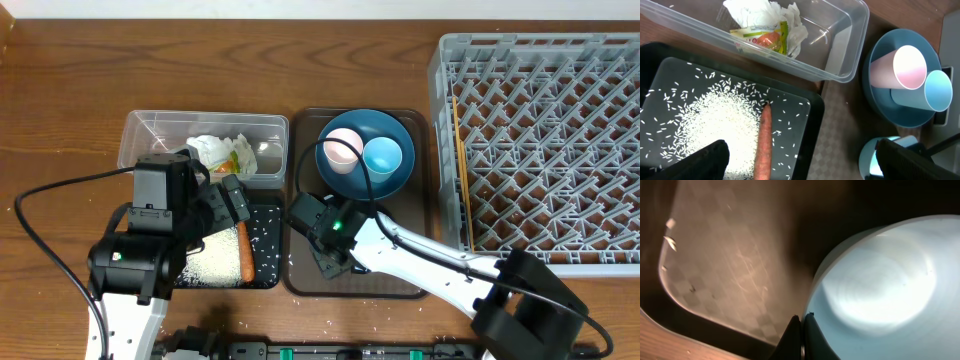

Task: Sort waste into correct bins and load items into the dishwasher rack
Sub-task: 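Raise the light-blue bowl off the brown tray with the right gripper, then carry the bowl right over the grey dish rack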

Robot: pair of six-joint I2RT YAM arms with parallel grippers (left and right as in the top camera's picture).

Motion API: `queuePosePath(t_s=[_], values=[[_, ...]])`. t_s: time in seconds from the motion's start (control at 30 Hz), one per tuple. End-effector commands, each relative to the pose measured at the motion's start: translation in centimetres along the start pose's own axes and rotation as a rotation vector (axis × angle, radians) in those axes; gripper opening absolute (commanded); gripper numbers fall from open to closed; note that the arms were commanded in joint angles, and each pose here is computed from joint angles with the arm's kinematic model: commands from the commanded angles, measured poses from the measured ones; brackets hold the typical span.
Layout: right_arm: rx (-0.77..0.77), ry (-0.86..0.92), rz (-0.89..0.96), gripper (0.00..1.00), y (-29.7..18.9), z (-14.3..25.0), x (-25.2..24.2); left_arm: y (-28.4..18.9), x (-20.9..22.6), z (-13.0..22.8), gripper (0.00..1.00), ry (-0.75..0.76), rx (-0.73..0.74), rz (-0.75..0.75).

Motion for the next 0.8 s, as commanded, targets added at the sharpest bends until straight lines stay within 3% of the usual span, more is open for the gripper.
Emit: queuePosePath(t_s=[0.0, 0.33, 0.57, 0.77], values=[[-0.051, -0.015, -0.023, 0.01, -2.3, -0.6, 0.0, -0.4, -0.2, -0.3, 0.96, 0.005, -0.012, 0.011], [-0.391, -0.042, -0.189, 0.01, -14.6, -0.5, -4.2, -0.4, -0.2, -0.3, 0.96, 0.005, -0.012, 0.011], [-0.672, 0.023, -0.306, 0.01, -21.0, 2.3, -12.8, -0.4, -0.2, -0.3, 0.96, 0.005, -0.012, 0.011], [-0.915, 0.136, -0.361, 0.01, -23.5, 4.2, -21.0, -0.4, -0.2, -0.3, 0.96, 0.005, -0.012, 0.011]])
Point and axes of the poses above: each gripper's point midway between its finger pads, its own y axis out along the fingers, its own x axis along the line the jaws close on, z = x × y, the point moved 9 cm from there along -y, back along the fingers, and after that the axes turned 10 degrees about -y, right-handed, at the moved point
